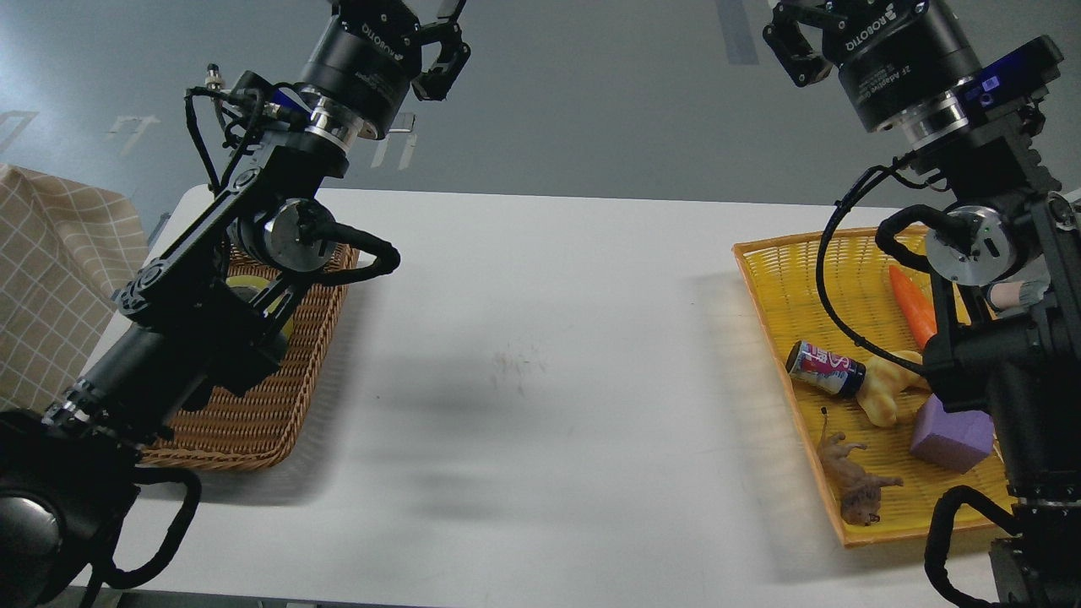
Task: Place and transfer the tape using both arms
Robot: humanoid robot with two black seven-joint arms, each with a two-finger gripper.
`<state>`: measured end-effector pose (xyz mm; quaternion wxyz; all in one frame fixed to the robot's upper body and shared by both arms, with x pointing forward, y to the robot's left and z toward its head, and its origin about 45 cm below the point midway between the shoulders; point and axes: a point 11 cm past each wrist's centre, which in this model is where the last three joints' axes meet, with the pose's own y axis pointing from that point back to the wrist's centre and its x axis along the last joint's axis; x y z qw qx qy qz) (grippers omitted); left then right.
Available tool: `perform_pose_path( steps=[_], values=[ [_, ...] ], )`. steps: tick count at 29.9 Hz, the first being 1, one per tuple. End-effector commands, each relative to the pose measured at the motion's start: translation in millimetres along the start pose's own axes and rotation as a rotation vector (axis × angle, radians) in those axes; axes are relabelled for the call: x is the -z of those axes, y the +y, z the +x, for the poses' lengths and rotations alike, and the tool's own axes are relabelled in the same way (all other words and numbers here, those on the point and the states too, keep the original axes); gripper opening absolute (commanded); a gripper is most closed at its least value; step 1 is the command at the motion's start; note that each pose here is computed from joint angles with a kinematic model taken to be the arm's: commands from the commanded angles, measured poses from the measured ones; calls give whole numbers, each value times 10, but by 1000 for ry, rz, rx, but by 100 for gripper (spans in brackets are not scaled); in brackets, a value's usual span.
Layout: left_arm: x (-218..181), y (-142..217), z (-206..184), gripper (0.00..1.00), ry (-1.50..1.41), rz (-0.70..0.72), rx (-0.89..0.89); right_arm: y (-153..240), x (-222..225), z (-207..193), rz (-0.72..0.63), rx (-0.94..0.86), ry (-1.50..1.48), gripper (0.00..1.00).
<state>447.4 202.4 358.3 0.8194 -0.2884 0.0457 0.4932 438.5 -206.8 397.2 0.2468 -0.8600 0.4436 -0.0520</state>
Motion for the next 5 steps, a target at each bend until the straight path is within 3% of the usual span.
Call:
perform_pose_path(
  steps=[1, 5],
  values=[
    [-5, 97, -67, 98, -11, -3, 30, 5, -4, -15, 8, 2, -7, 100],
    [-10, 117, -64, 98, -26, -9, 33, 49, -72, -27, -2, -1, -20, 100]
  ],
)
